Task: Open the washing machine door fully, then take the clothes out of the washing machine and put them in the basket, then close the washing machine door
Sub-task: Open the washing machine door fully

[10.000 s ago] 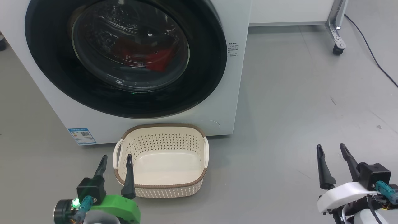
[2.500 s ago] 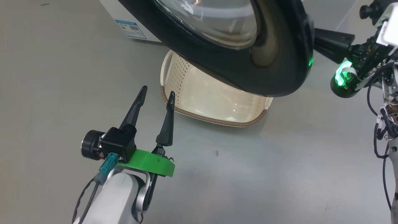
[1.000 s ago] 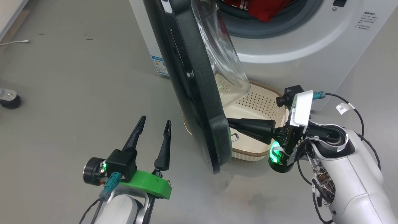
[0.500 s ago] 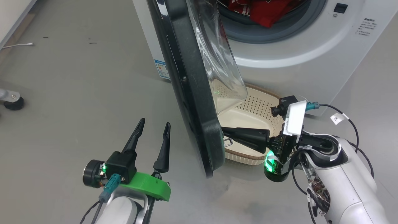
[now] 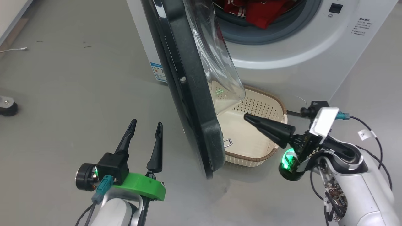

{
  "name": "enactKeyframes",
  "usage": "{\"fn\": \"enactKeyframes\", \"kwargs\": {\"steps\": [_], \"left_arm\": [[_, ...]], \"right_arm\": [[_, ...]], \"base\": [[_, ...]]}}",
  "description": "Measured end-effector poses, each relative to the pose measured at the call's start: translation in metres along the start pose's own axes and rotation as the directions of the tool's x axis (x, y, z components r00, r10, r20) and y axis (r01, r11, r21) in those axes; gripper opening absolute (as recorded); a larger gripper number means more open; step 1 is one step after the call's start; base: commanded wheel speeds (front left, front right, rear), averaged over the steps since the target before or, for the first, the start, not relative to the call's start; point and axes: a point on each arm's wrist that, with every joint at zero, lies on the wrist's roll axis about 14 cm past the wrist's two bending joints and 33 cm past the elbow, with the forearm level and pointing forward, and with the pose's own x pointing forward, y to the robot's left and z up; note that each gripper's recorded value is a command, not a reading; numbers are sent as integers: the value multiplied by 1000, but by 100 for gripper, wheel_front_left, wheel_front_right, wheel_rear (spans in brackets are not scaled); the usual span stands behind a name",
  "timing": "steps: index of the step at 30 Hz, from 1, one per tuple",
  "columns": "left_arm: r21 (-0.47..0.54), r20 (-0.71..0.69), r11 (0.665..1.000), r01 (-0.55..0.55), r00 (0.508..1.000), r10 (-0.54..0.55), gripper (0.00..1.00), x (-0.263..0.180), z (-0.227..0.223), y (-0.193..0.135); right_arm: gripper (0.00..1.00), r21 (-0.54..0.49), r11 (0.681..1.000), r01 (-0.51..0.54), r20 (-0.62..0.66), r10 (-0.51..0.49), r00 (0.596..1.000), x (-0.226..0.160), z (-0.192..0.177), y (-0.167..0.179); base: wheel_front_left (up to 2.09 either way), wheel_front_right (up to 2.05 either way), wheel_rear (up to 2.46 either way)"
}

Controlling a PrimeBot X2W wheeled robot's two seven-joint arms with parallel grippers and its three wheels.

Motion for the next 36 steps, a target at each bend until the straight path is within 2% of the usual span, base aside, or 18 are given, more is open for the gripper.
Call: {"fn": "enactKeyframes", "kwargs": {"steps": [9, 19, 20, 22, 23, 24, 27, 30, 34, 35, 36], "left_arm": [[2, 9, 1000, 3, 1000, -3, 100, 3, 2, 0], [3, -5, 1000, 12, 1000, -12, 100, 0, -3, -3], [2, -6, 1000, 13, 1000, -13, 100, 0, -4, -3], [10, -6, 1000, 17, 1000, -17, 100, 0, -4, -4], [14, -8, 1000, 19, 1000, -19, 100, 0, -5, -5], [15, -10, 1000, 21, 1000, -21, 100, 0, -6, -5], [14, -15, 1000, 27, 1000, -26, 100, -1, -8, -7], [13, -17, 999, 35, 999, -35, 100, -1, -9, -10], [12, -19, 999, 43, 999, -43, 100, -1, -9, -12], [12, -22, 999, 44, 999, -44, 100, -2, -10, -13], [12, -24, 999, 46, 999, -46, 100, -2, -11, -13]], "right_arm": [[0, -71, 997, -26, 211, 40, 977, -43, 31, 6], [0, -121, 991, 66, 435, -7, 900, -98, 43, -7], [14, -124, 990, 72, 459, -7, 888, -104, 44, -8], [35, -138, 985, 103, 489, -22, 872, -113, 43, -11], [65, -147, 981, 123, 510, -31, 860, -118, 44, -12], [100, -154, 978, 138, 529, -36, 848, -123, 45, -12], [100, -186, 963, 193, 595, -46, 803, -138, 48, -11], [100, -258, 928, 268, 668, -29, 744, -154, 56, 2], [100, -334, 854, 398, 743, -20, 669, -173, 62, 13], [100, -350, 812, 468, 780, -25, 626, -183, 63, 13], [100, -360, 781, 509, 794, -29, 607, -188, 63, 13]], "base": [[0, 0, 0], [0, 0, 0], [0, 0, 0], [0, 0, 0], [0, 0, 0], [0, 0, 0], [0, 0, 0], [0, 0, 0], [0, 0, 0], [0, 0, 0], [0, 0, 0]]}}
